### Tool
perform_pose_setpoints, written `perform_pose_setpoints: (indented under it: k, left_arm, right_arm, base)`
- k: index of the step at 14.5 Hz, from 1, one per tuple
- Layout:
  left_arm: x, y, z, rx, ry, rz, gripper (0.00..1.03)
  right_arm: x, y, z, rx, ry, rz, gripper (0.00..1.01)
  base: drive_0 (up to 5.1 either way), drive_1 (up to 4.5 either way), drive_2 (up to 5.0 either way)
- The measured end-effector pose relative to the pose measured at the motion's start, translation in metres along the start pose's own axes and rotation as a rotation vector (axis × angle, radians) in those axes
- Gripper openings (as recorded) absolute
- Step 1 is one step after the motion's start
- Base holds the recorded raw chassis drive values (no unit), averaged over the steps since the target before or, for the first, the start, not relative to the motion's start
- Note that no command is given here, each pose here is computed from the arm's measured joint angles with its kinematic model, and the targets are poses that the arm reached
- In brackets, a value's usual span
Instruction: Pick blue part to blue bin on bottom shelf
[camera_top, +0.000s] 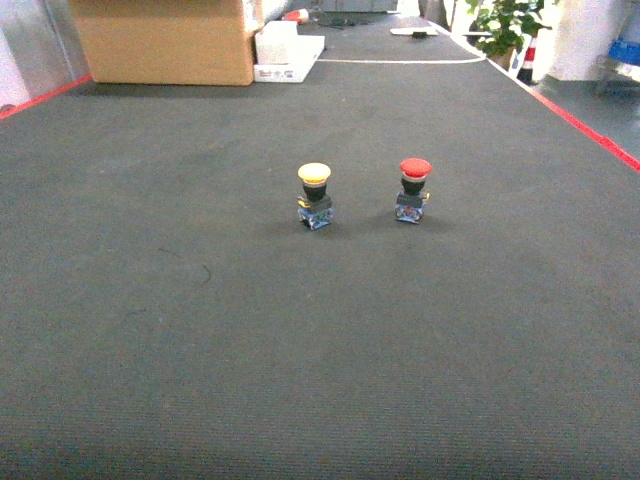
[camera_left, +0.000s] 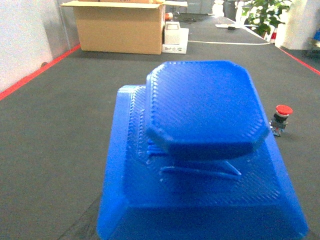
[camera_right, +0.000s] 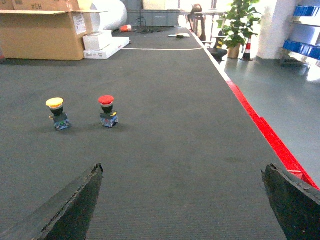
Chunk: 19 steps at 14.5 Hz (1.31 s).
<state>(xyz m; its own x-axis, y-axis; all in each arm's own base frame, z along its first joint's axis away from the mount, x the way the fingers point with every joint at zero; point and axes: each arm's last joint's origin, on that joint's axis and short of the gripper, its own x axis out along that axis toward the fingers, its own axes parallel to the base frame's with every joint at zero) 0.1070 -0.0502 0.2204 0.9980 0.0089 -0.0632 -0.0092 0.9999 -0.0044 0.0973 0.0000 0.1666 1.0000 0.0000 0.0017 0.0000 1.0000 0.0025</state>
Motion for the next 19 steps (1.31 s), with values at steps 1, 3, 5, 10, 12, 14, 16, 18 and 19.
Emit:
perform_pose_setpoints:
  k: [1,3,5,10,12,14,16,18,19]
  left_arm:
    - [0.0000,0.0000,0.0000,0.000,0.000,0.000,0.44]
    - [0.0000,0.0000,0.0000,0.000,0.000,0.000,0.44]
    - [0.0000,0.0000,0.0000,0.000,0.000,0.000,0.44]
    - [-0.0004,0.0002,0.0003,-0.002,-0.003,0.000,0.44]
    - [-0.0006,0.0005,0.0013,-0.005,-0.007,0.004,0.44]
    - [-0.0004,0.0004,0.0011,-0.004,-0.005,0.004,0.44]
    - [-0.0004,0.0004,0.0011,-0.004,-0.005,0.004,0.44]
    - [-0.0004,0.0004,0.0011,-0.004,-0.005,0.003,0.44]
    - [-0.0004,0.0004,0.0011,-0.004,-0.005,0.003,0.44]
  right_arm:
    - [0.0000,0.0000,0.0000,0.000,0.000,0.000,0.98]
    - [0.0000,0.0000,0.0000,0.000,0.000,0.000,0.98]
    - [0.0000,0.0000,0.0000,0.000,0.000,0.000,0.98]
    - [0.0000,0.0000,0.0003,0.000,-0.003,0.000,0.98]
    - [0.0000,0.0000,0.0002,0.000,-0.002,0.000,0.98]
    - [0.0000,0.0000,0.0000,0.000,0.000,0.000,0.98]
    - [0.0000,0.0000,0.0001,0.000,-0.001,0.000,0.98]
    - [0.0000,0.0000,0.0000,0.000,0.000,0.000,0.98]
    - [0.0000,0.0000,0.0000,0.000,0.000,0.000,0.98]
  base:
    - [0.0,0.00,0.0]
    - [0.0,0.00,0.0]
    - [0.0,-0.94,0.9]
    - [0.0,-3.14,3.1]
    - [-1.5,-1.48,-1.5]
    - [-1.9,-1.93,-1.9]
    - [-1.6,-1.59,-1.6]
    - [-1.6,-1.64,-1.6]
    - [-1.7,-1.68,-1.7]
